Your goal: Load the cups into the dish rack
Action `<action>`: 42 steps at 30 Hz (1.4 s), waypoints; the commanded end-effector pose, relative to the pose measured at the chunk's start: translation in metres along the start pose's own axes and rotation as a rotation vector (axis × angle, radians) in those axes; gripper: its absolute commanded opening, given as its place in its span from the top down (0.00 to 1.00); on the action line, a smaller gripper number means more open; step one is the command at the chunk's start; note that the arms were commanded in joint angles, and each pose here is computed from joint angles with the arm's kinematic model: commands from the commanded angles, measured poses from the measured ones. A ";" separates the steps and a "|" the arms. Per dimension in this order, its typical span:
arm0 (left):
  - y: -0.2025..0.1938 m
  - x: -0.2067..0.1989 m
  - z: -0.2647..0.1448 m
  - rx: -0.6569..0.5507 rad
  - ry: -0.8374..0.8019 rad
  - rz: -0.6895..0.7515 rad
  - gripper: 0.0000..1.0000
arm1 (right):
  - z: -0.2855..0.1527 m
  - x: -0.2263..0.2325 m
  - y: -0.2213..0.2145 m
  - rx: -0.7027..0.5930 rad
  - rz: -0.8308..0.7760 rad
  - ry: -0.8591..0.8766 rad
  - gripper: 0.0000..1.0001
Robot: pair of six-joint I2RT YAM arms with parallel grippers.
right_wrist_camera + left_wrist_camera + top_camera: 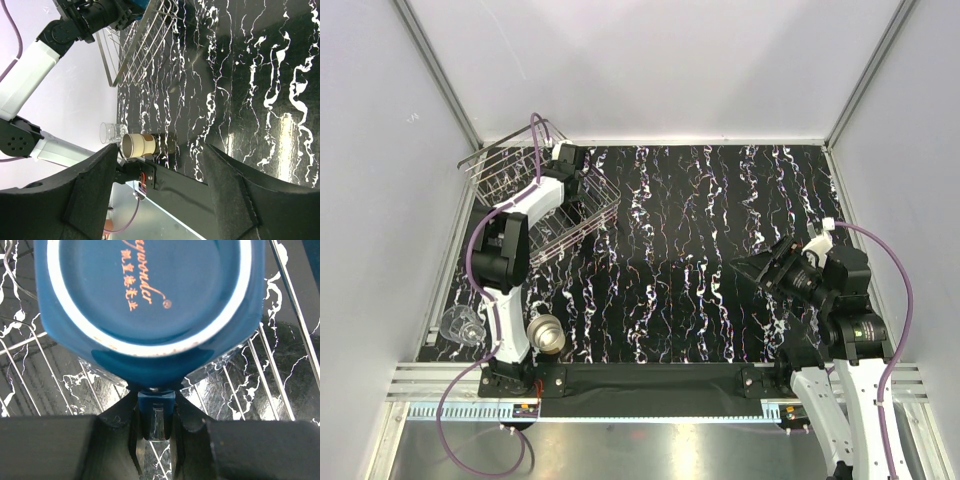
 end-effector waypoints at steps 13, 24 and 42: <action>0.029 -0.024 0.004 -0.107 -0.058 -0.104 1.00 | -0.002 0.008 0.010 -0.065 -0.003 0.030 0.24; 0.023 -0.029 -0.003 -0.083 -0.048 -0.109 0.30 | -0.003 0.007 0.010 -0.053 -0.001 0.005 0.24; 0.074 -0.016 -0.144 -0.158 -0.288 -0.276 0.08 | -0.002 -0.020 0.027 -0.018 -0.010 -0.359 0.00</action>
Point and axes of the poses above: each gripper's point midway between its finger pads, its own z axis out along the fingers, its own x axis along the line the jaws close on, y = z × x, the point moved 7 cm from there along -z, back along the fingers, and after that the axes turned 10 degrees about -z, right-handed, at the moved point
